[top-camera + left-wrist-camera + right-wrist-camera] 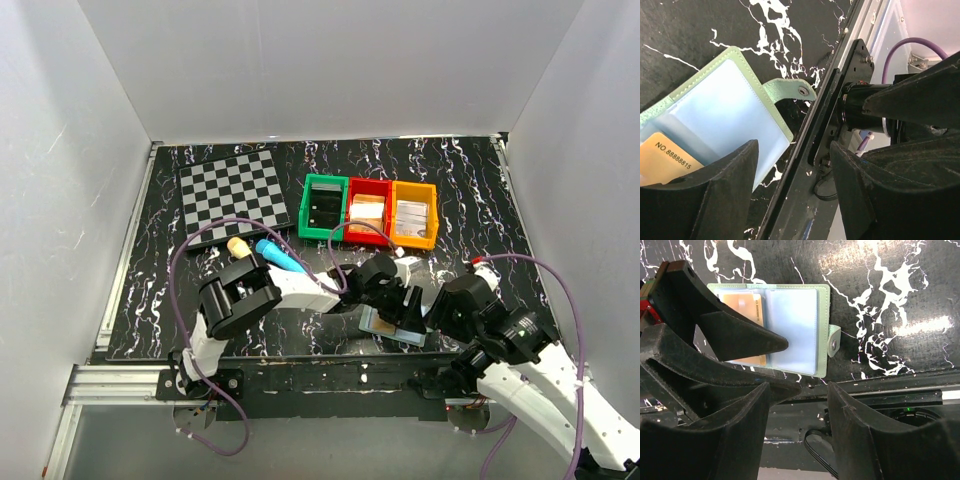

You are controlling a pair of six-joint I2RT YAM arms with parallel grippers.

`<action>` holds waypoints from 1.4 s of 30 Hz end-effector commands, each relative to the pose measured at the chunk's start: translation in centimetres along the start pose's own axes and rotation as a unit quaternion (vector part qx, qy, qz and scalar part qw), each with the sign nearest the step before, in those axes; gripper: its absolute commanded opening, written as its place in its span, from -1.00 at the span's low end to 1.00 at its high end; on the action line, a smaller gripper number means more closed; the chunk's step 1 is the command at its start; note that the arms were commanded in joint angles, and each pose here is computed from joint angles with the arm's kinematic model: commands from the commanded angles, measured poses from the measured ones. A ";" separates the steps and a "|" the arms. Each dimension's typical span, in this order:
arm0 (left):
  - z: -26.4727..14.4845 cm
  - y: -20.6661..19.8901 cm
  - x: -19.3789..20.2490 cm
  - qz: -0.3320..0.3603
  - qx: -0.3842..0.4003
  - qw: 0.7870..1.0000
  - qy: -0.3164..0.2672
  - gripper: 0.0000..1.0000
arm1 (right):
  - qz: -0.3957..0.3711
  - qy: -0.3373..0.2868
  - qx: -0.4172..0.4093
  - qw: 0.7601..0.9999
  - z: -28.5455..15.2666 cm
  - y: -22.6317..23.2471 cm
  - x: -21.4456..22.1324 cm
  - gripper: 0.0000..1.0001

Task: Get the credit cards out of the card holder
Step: Remove the credit card from the card holder.

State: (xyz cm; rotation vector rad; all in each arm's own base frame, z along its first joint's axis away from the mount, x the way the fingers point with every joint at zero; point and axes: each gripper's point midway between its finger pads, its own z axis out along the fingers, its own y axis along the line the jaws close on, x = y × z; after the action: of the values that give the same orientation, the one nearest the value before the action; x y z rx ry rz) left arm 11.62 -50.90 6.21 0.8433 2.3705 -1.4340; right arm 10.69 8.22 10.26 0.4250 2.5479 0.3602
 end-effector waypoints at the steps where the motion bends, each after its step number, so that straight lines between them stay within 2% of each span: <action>1: -2.0 -2.7 -1.4 0.027 0.026 0.999 -0.037 0.17 | 0.021 -0.017 -0.017 0.999 -0.7 0.7 -0.8 0.15; 5: -6.6 -2.8 -3.6 0.008 0.023 0.995 -0.098 0.18 | 0.017 -0.001 -0.040 0.999 0.0 1.7 -0.2 0.04; 11: -12.1 -0.9 -4.0 -0.013 -0.004 0.988 -0.151 0.18 | -0.003 0.030 -0.079 0.996 1.6 4.4 0.4 -0.06; 22: -13.4 2.4 -0.9 -0.057 -0.039 0.986 -0.155 0.18 | 0.014 0.073 -0.078 0.994 6.0 6.4 0.1 -0.07; 28: -14.4 2.9 0.2 -0.064 -0.047 0.983 -0.163 0.18 | -0.006 0.114 -0.074 0.991 7.6 7.0 1.0 -0.04; 42: -15.6 3.5 1.3 -0.071 -0.056 0.981 -0.173 0.18 | -0.019 0.165 -0.063 0.984 9.4 6.7 3.0 -0.06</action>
State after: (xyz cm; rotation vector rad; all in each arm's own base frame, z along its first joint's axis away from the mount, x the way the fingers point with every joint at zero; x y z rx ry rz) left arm 13.42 -35.92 9.43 0.3843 2.3011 -1.3539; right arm 14.64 15.95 3.65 0.3209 2.8271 0.5423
